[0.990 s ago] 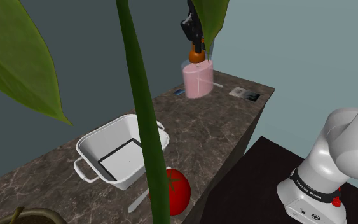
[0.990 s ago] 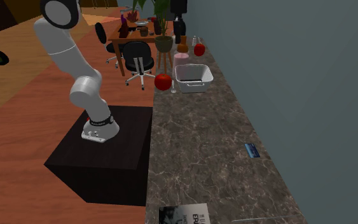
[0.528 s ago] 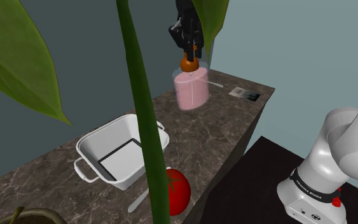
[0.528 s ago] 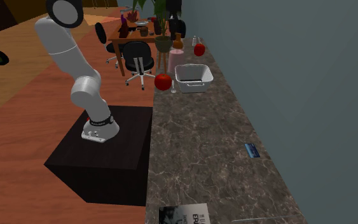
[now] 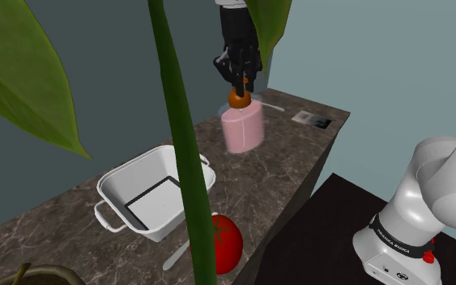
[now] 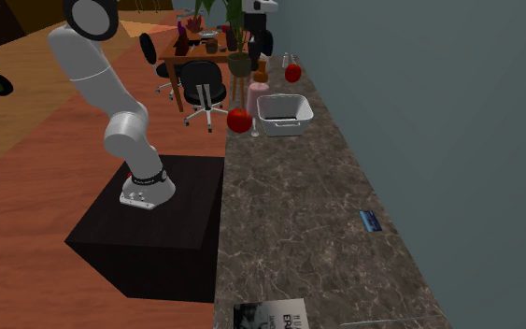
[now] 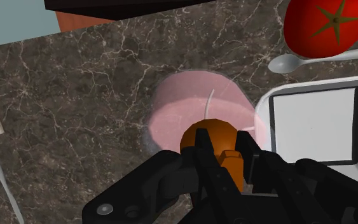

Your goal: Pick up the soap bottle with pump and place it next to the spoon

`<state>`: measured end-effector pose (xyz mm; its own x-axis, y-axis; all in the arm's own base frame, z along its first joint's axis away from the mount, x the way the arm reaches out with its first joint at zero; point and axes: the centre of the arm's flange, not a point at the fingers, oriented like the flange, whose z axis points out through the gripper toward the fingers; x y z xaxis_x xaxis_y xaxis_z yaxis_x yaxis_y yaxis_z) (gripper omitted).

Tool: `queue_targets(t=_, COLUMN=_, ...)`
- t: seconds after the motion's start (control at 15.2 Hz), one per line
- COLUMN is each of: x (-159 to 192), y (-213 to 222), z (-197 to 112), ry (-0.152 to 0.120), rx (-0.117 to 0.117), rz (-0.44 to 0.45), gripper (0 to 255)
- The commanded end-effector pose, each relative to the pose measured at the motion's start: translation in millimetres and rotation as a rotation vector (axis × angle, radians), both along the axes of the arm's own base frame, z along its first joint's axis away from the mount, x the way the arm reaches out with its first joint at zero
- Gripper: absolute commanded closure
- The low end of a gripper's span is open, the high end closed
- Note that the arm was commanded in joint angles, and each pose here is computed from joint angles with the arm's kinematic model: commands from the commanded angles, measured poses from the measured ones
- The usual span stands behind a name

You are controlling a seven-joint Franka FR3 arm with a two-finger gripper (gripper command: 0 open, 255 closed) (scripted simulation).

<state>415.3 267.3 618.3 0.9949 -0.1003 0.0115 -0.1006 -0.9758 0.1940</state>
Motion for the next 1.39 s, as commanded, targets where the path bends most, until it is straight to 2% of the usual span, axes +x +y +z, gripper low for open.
queue_targets(t=0.0, x=-0.1, y=-1.2, z=-10.8, ry=-0.001, rx=0.0, rz=0.0, gripper=255)
queue_targets(t=1.32, x=-0.1, y=-1.2, z=-116.4, ry=-0.001, rx=0.0, rz=0.0, gripper=255)
